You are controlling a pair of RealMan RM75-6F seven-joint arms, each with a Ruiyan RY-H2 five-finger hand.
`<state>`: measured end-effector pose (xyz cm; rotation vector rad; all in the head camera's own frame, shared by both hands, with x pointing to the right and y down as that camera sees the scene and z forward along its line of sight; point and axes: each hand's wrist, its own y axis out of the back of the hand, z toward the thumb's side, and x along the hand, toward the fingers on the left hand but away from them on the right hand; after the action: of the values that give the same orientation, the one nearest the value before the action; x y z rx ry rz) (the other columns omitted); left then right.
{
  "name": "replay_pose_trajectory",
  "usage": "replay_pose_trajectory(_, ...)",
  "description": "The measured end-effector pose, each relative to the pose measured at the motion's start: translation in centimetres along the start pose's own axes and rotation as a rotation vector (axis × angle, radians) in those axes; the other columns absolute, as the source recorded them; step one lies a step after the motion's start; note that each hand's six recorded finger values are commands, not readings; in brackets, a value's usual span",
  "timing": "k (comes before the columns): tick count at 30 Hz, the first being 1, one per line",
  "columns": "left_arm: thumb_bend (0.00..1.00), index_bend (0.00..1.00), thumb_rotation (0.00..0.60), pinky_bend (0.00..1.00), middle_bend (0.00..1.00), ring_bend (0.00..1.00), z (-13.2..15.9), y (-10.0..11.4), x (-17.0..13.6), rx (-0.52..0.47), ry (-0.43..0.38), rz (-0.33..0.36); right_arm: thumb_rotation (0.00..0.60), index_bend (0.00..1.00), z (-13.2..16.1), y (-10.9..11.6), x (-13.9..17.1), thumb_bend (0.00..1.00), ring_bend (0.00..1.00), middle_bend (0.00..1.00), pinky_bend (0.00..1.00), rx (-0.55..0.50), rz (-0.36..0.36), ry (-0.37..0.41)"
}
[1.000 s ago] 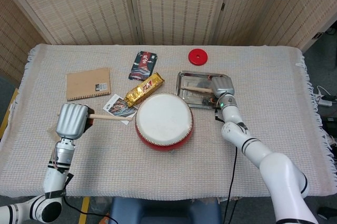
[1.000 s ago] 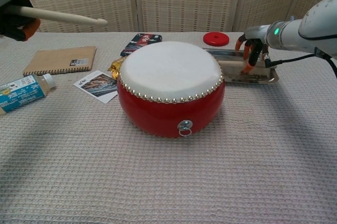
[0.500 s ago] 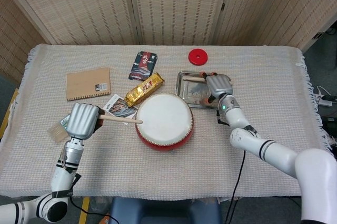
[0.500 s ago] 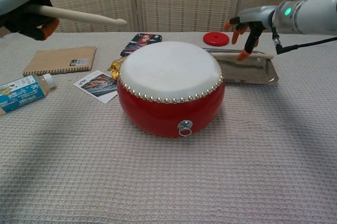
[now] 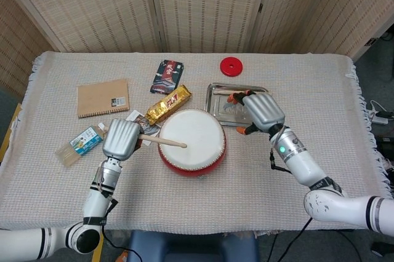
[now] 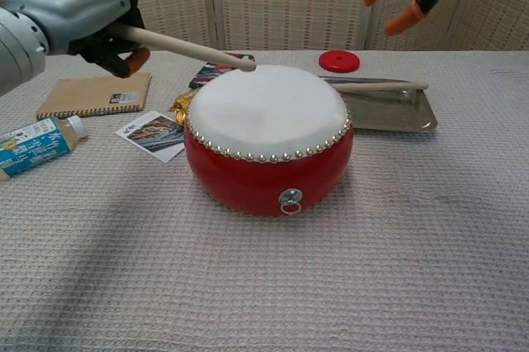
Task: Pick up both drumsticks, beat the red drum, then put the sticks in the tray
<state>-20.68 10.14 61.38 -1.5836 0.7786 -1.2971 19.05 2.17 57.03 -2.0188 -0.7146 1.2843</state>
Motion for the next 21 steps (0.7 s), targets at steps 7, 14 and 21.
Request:
replay_pose_trajectory(7, 0.54, 0.96, 0.6, 1.0, 1.0, 1.0, 1.8, 0.3, 0.8, -0.01, 0.02, -0.022, 0.6, 0.32, 3.6, -1.5, 0.2, 0.11, 0.25, 0.33, 0.54, -0.044, 0.044, 0.07)
replay_pose_trajectory(14, 0.54, 0.96, 0.6, 1.0, 1.0, 1.0, 3.4, 0.7, 1.3, -0.008, 0.034, -0.014, 0.6, 0.35, 7.6, -4.1, -1.0, 0.11, 0.26, 0.35, 0.55, -0.047, 0.092, 0.108)
replay_pose_trajectory(21, 0.54, 0.96, 0.6, 1.0, 1.0, 1.0, 4.7, 0.9, 1.8, 0.02, 0.05, -0.004, 0.6, 0.38, 10.9, -5.4, -2.0, 0.11, 0.26, 0.37, 0.55, -0.016, 0.092, 0.109)
